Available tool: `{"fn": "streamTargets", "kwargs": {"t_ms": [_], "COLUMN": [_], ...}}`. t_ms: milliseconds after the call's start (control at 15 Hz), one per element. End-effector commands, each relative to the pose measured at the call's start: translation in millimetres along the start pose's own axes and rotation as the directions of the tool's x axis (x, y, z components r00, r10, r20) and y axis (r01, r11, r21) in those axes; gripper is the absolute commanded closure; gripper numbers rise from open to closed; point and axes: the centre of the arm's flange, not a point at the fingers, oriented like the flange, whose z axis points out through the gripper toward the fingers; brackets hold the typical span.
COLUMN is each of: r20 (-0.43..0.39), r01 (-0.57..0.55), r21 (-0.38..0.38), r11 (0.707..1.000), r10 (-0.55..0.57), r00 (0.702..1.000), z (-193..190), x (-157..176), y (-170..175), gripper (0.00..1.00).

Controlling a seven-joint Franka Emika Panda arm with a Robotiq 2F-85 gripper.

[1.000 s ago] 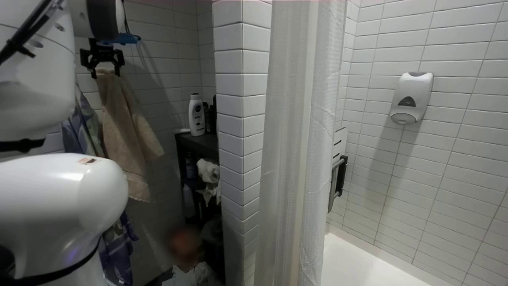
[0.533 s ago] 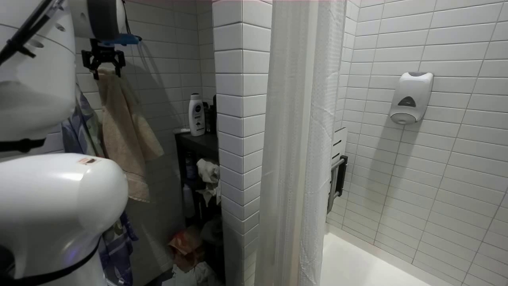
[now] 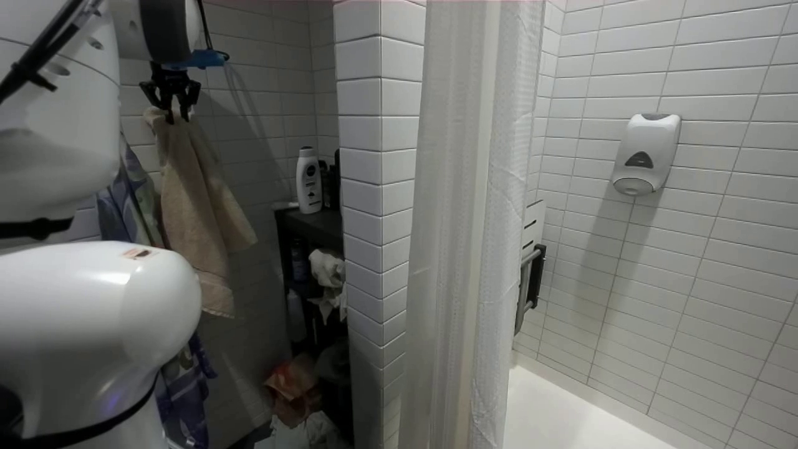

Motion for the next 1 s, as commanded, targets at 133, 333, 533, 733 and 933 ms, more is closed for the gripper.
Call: {"fn": "streamTargets", "kwargs": {"t_ms": [133,333,533,733,933], "r20": [-0.005,-0.009,-0.023,-0.044,-0.106], "r01": [-0.003,-0.025,-0.038,-0.057,-0.082], "r21": [-0.009,-0.016,-0.021,-0.045,-0.075], "r11": [1.0,1.0,0.999,0.997,0.994], "r10": [0.003,0.024,0.037,0.055,0.074], "r00": [1.0,1.0,0.999,0.998,0.992], "z": [-5.5,-9.8,-20.5,-36.1,-63.0], "x": [0.1,0.5,1.3,5.7,16.8], "y": [-0.6,-2.7,-5.0,-8.5,-13.3], "gripper": [0.88,0.88,0.88,0.88,0.88]}}
